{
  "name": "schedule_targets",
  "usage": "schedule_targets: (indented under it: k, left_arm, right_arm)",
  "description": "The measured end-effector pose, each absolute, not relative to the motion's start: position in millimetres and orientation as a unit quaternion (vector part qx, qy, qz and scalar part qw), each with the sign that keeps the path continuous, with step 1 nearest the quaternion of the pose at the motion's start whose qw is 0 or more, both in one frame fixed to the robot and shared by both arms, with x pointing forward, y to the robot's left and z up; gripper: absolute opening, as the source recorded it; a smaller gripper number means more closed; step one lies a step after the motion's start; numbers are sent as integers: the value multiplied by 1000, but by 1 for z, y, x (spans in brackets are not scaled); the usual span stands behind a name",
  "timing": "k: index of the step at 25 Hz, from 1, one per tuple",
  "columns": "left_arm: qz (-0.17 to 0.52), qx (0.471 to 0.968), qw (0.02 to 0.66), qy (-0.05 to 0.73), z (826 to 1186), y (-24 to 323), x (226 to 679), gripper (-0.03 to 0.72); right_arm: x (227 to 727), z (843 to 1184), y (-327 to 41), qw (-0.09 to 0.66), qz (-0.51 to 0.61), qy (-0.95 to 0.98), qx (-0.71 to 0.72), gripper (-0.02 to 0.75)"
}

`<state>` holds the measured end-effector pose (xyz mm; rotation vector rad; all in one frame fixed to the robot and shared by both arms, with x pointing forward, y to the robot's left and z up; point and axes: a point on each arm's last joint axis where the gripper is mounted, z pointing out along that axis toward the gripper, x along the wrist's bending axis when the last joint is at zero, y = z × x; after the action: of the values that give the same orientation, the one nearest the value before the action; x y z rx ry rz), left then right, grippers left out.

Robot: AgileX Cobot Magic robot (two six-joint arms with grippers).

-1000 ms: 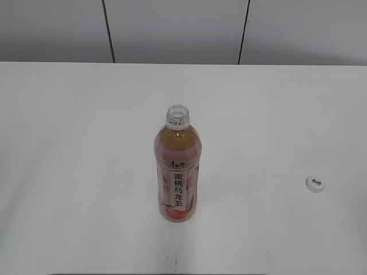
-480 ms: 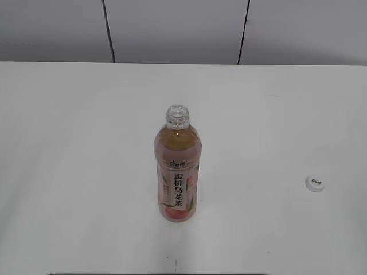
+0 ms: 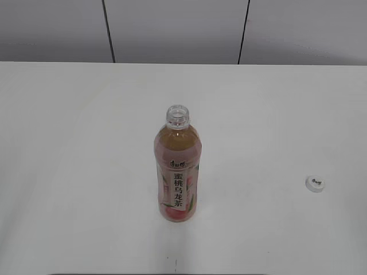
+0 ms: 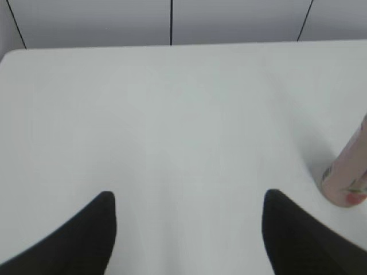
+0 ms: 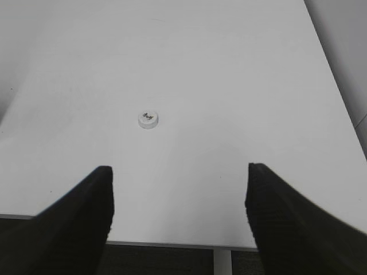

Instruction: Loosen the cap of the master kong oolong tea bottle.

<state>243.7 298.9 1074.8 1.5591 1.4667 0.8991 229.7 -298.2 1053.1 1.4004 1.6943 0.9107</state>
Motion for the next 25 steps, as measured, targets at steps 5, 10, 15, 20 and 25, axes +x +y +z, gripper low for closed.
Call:
schedule_targets:
  k: [5, 10, 15, 20, 25]
  left_arm:
    - [349, 619, 395, 582, 1073, 299, 244, 485]
    - [349, 619, 395, 582, 1073, 299, 244, 485]
    - [349, 619, 395, 582, 1073, 299, 244, 478]
    - [354, 614, 396, 585, 1073, 299, 242, 468]
    - [382, 591, 416, 576, 1072, 299, 227, 468]
  right_arm:
    - [230, 1053, -298, 372, 355, 661, 546, 544]
    - [230, 1053, -298, 372, 355, 661, 546, 544]
    - [230, 1053, -298, 372, 355, 661, 546, 544]
    - [230, 1053, -298, 372, 355, 661, 546, 544]
    - [230, 1053, -298, 372, 356, 660, 547, 544]
